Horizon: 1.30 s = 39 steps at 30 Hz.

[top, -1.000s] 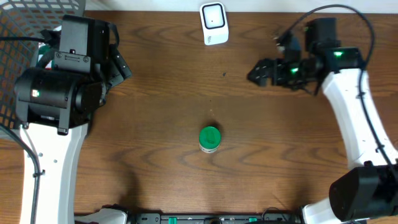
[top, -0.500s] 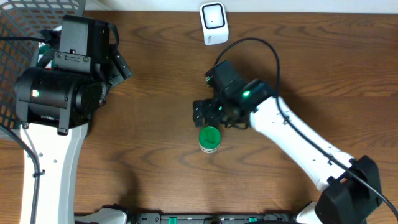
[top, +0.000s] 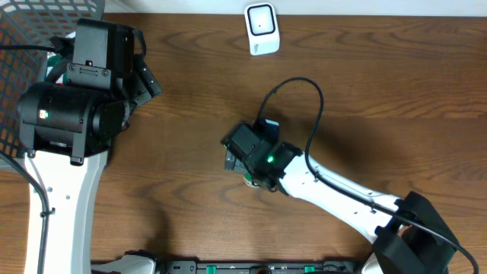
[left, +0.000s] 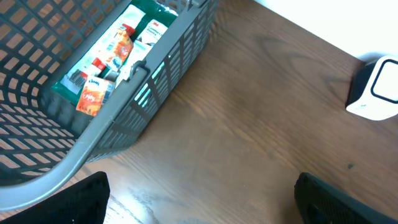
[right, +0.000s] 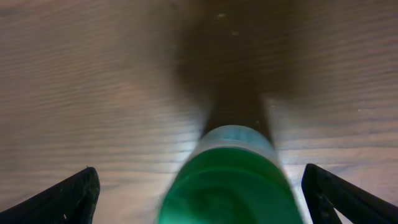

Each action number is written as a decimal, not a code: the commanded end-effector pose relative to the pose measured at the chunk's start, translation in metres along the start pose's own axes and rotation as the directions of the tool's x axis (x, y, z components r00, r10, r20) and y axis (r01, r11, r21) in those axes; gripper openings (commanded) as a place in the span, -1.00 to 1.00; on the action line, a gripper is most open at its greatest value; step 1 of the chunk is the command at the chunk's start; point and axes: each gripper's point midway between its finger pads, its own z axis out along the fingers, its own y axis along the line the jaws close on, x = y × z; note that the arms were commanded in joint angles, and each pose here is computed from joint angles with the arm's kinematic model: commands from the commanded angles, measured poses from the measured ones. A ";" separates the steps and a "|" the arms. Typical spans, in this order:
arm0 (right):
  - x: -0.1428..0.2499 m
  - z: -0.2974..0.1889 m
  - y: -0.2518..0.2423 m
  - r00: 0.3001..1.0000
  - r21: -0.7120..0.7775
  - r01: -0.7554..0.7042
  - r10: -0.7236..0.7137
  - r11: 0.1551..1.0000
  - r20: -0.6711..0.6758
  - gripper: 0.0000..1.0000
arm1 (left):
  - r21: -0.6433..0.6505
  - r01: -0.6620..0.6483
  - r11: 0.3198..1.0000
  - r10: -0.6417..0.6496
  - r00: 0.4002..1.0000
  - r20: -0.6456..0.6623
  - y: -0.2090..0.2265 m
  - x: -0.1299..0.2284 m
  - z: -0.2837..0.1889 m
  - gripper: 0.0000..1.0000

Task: Scan the item barcode
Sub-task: 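Move the right gripper down over the green-capped bottle, then grasp the bottle cap with the right gripper and lift it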

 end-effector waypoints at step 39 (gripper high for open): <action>-0.058 -0.022 -0.050 0.955 -0.130 0.203 -0.225 0.971 -0.191 0.82 | -0.008 0.019 1.000 -0.019 1.000 0.023 0.004 -0.005 -0.005 0.90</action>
